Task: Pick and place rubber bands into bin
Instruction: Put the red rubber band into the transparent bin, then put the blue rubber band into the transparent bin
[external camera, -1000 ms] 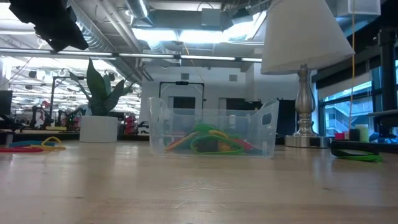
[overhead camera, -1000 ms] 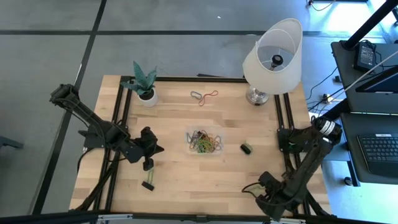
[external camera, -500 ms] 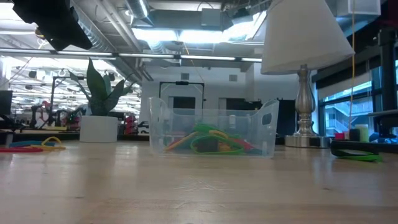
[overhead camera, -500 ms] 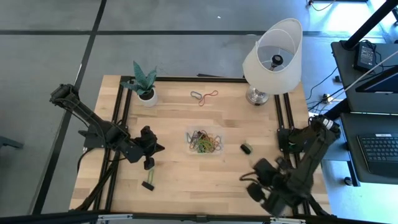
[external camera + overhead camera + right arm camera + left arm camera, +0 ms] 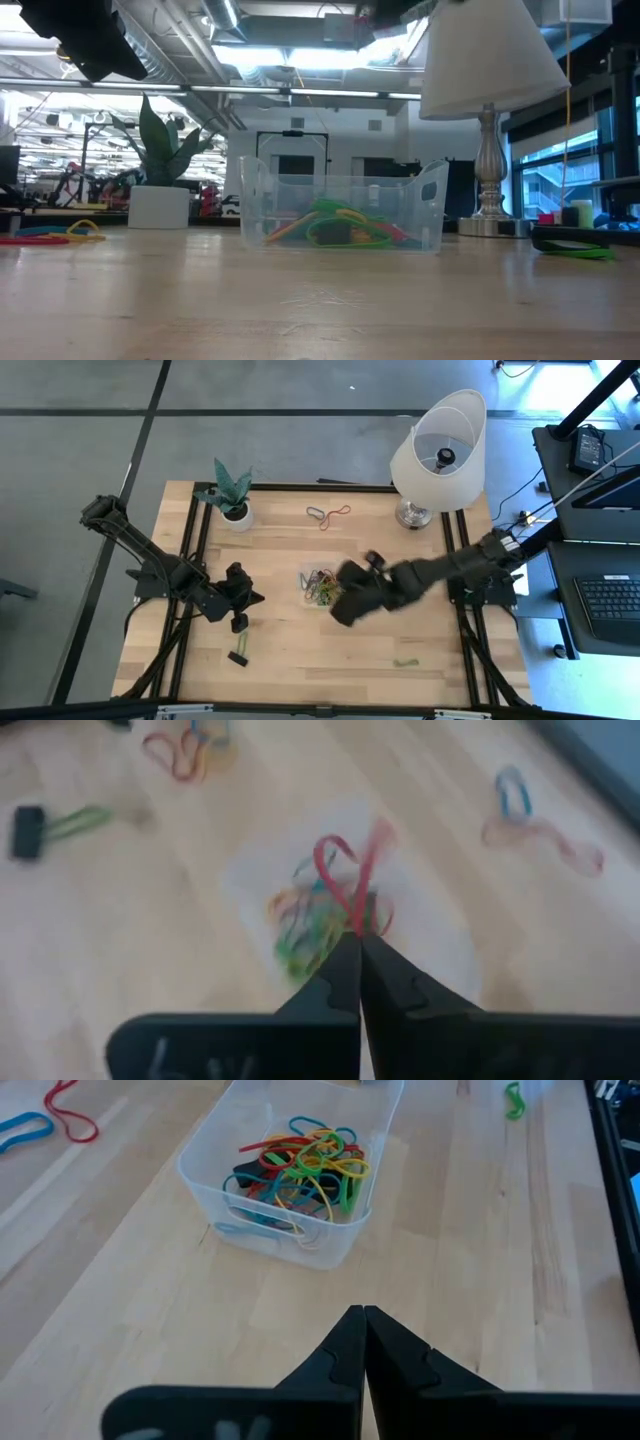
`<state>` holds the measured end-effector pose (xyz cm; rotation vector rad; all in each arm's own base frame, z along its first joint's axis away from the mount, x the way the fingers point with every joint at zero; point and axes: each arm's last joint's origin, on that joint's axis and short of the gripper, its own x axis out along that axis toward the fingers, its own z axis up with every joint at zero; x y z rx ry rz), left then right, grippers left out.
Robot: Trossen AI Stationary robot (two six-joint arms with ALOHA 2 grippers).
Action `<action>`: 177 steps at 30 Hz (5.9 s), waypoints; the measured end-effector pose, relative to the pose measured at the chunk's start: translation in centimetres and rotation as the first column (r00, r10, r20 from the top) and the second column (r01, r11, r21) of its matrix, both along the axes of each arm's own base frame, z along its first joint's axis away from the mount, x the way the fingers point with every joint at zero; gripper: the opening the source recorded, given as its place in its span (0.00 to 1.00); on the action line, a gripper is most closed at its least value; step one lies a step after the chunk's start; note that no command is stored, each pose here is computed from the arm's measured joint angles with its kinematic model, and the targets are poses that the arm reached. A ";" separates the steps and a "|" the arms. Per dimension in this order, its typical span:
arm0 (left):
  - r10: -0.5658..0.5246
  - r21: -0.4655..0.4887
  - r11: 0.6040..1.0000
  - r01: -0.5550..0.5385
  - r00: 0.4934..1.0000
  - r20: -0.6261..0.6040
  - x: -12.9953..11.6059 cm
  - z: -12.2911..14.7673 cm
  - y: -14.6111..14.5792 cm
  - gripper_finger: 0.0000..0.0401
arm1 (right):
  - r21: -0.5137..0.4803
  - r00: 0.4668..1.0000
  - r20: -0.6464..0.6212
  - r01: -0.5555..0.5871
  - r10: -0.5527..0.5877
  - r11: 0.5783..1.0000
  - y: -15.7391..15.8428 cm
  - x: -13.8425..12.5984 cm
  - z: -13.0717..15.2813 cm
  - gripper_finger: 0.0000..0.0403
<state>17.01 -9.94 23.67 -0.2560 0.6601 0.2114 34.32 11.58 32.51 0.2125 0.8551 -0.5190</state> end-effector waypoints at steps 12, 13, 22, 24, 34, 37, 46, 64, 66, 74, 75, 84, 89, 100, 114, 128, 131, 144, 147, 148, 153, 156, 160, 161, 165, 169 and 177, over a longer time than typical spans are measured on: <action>-0.004 -0.001 1.000 0.004 1.000 -0.006 0.0 0.0 0.0 0.01 | -0.010 0.966 -0.206 -0.161 0.156 0.987 -4.4 6.4 -7.3 0.00; -0.005 -0.002 1.000 0.005 1.000 -0.007 0.0 0.0 0.0 0.01 | 0.020 0.956 -0.233 -0.179 0.178 0.984 -4.5 6.8 -8.3 0.00; -0.006 -0.003 1.000 0.006 1.000 -0.006 0.0 0.0 0.0 0.01 | 0.169 0.918 -0.351 -0.132 0.185 0.977 -6.6 8.2 -12.9 0.01; -0.006 -0.003 1.000 0.006 1.000 -0.006 0.0 0.0 0.0 0.01 | 0.190 0.918 -0.352 -0.121 0.182 0.974 -7.0 8.2 -12.9 0.03; 0.019 0.028 0.999 -0.019 1.000 0.015 0.0 0.0 0.1 0.01 | 0.265 0.897 -0.337 -0.203 0.288 0.943 -7.7 7.0 -10.1 0.20; 0.038 0.044 0.998 -0.039 0.999 0.027 0.1 0.1 0.2 0.01 | 0.249 0.899 -0.298 -0.252 0.321 0.935 -7.8 6.3 -8.2 0.26; 0.104 0.051 0.993 -0.107 0.993 0.064 0.1 0.2 0.4 0.01 | 0.144 0.888 -0.194 -0.395 0.418 0.907 -6.9 3.2 -2.1 0.38; 0.217 -0.061 0.975 -0.212 0.972 0.092 0.6 0.3 1.0 0.02 | 0.111 0.939 -0.140 -0.301 0.315 0.947 -7.3 -2.4 -9.3 0.36; 0.230 -0.072 0.972 -0.224 0.969 0.092 0.6 0.3 1.1 0.02 | 0.116 0.945 -0.088 -0.305 0.316 0.945 -7.0 -4.2 -8.5 0.33; 0.258 -0.078 0.964 -0.253 0.964 0.064 1.3 0.2 2.3 0.02 | 0.111 0.907 0.282 -0.354 0.312 0.929 -7.1 -13.7 -6.2 0.17; 0.259 -0.081 0.964 -0.254 0.964 0.055 1.4 0.2 2.6 0.02 | 0.109 0.894 0.318 -0.367 0.317 0.924 -7.2 -14.9 -6.4 0.15; 0.235 -0.039 0.971 -0.237 0.970 -0.063 4.5 0.6 7.2 0.02 | 0.148 0.873 0.403 -0.359 0.275 0.922 -8.4 -20.7 -9.8 0.03; 0.215 0.104 0.973 -0.204 0.970 -0.110 7.6 2.2 11.4 0.02 | 0.202 0.877 0.429 -0.326 0.216 0.923 -8.5 -21.0 -11.1 0.01; 0.150 0.279 0.959 -0.040 0.910 -0.385 14.9 3.1 22.8 0.10 | 0.236 0.886 0.447 -0.250 0.124 0.939 -8.6 -20.9 -11.5 0.04; 0.081 0.159 0.987 0.015 0.808 -0.584 19.6 -4.2 34.0 0.45 | 0.252 0.874 0.482 -0.069 -0.064 0.965 -9.1 -20.9 -11.4 0.03; 0.125 0.032 0.990 -0.137 0.754 -0.645 20.0 -8.6 37.1 0.38 | 0.288 0.852 0.500 0.002 -0.152 0.958 -9.3 -20.9 -11.3 0.03; 0.119 0.024 0.990 -0.137 0.739 -0.663 20.2 -9.5 37.0 0.34 | 0.284 0.852 0.500 0.004 -0.152 0.959 -9.3 -20.9 -11.3 0.03; 0.118 -0.009 0.986 -0.167 0.729 -0.674 19.9 -5.8 35.1 0.01 | 0.255 0.857 0.498 0.005 -0.135 0.967 -9.3 -20.9 -11.3 0.04; 0.157 0.016 0.982 -0.189 0.763 -0.627 19.4 -2.2 34.2 0.01 | 0.255 0.857 0.497 0.004 -0.135 0.967 -9.3 -20.9 -11.3 0.04; 0.178 0.026 0.979 -0.204 0.775 -0.607 19.3 -1.1 33.7 0.01 | 0.255 0.858 0.496 0.005 -0.135 0.967 -9.3 -20.9 -11.3 0.04; 0.212 0.053 0.976 -0.213 0.853 -0.476 19.4 4.9 29.4 0.01 | 0.260 0.862 0.490 -0.001 -0.131 0.966 -9.3 -20.9 -11.4 0.04; 0.191 0.102 0.981 -0.163 0.882 -0.430 19.7 7.1 26.0 0.01 | 0.256 0.868 0.481 0.001 -0.128 0.967 -9.3 -21.0 -11.5 0.04; 0.140 0.170 0.982 -0.077 0.908 -0.396 20.7 8.8 20.7 0.01 | 0.254 0.872 0.473 0.003 -0.127 0.967 -9.3 -21.0 -11.5 0.04; 0.120 0.173 0.983 -0.055 0.912 -0.393 21.1 8.8 19.3 0.01 | 0.253 0.873 0.472 0.003 -0.126 0.967 -9.3 -21.0 -11.5 0.04; 0.061 0.164 0.987 0.000 0.926 -0.373 22.3 8.5 14.5 0.01 | 0.245 0.886 0.446 0.010 -0.122 0.969 -9.4 -21.2 -11.8 0.04; 0.085 0.193 0.981 -0.006 0.912 -0.400 23.4 6.7 11.0 0.01 | 0.244 0.889 0.442 0.012 -0.122 0.970 -9.4 -21.2 -11.8 0.04; 0.099 0.119 0.992 -0.042 0.845 -0.525 25.0 1.4 8.3 0.01 | 0.260 0.896 0.431 -0.012 -0.105 0.966 -9.3 -21.2 -11.9 0.04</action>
